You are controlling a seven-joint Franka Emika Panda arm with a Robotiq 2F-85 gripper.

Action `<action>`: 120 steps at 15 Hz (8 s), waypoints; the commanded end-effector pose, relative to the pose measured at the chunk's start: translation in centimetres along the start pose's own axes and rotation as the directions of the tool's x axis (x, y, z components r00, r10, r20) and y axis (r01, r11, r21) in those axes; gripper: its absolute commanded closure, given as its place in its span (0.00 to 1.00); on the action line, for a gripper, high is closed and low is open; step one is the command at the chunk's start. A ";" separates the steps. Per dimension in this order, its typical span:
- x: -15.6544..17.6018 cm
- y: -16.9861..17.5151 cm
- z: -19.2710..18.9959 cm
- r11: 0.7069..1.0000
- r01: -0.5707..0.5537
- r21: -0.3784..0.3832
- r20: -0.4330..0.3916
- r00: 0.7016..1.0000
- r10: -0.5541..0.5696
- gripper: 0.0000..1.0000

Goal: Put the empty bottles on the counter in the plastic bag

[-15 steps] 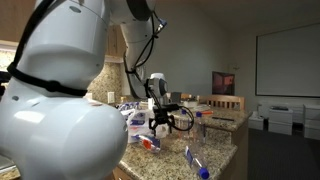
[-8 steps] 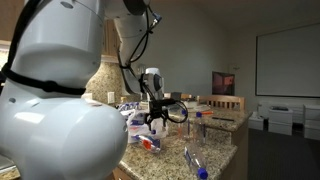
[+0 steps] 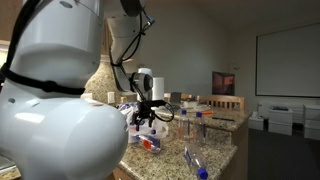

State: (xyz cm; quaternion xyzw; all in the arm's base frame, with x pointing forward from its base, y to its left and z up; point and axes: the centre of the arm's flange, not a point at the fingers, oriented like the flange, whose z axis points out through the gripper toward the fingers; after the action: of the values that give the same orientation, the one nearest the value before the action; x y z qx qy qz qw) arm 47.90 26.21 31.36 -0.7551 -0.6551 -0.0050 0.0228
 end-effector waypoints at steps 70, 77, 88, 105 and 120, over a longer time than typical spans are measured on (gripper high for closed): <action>-0.1 8.4 -5.6 0.446 -0.868 0.217 -0.095 0.436 0.895 0.85; -0.1 8.0 -4.8 0.080 -0.966 0.246 -0.003 0.082 0.997 0.85; -1.7 8.9 -4.7 -0.015 -0.973 0.229 0.052 -0.003 0.999 0.85; 6.6 3.8 -1.0 -0.615 -0.569 0.546 -0.067 -0.761 0.645 0.85; 1.1 -0.7 -5.6 -0.729 -0.446 0.519 0.142 -0.797 0.588 0.00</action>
State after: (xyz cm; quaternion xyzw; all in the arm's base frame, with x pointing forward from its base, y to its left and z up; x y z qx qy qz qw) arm 49.17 31.52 35.44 -0.7999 0.5191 -0.1096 0.2804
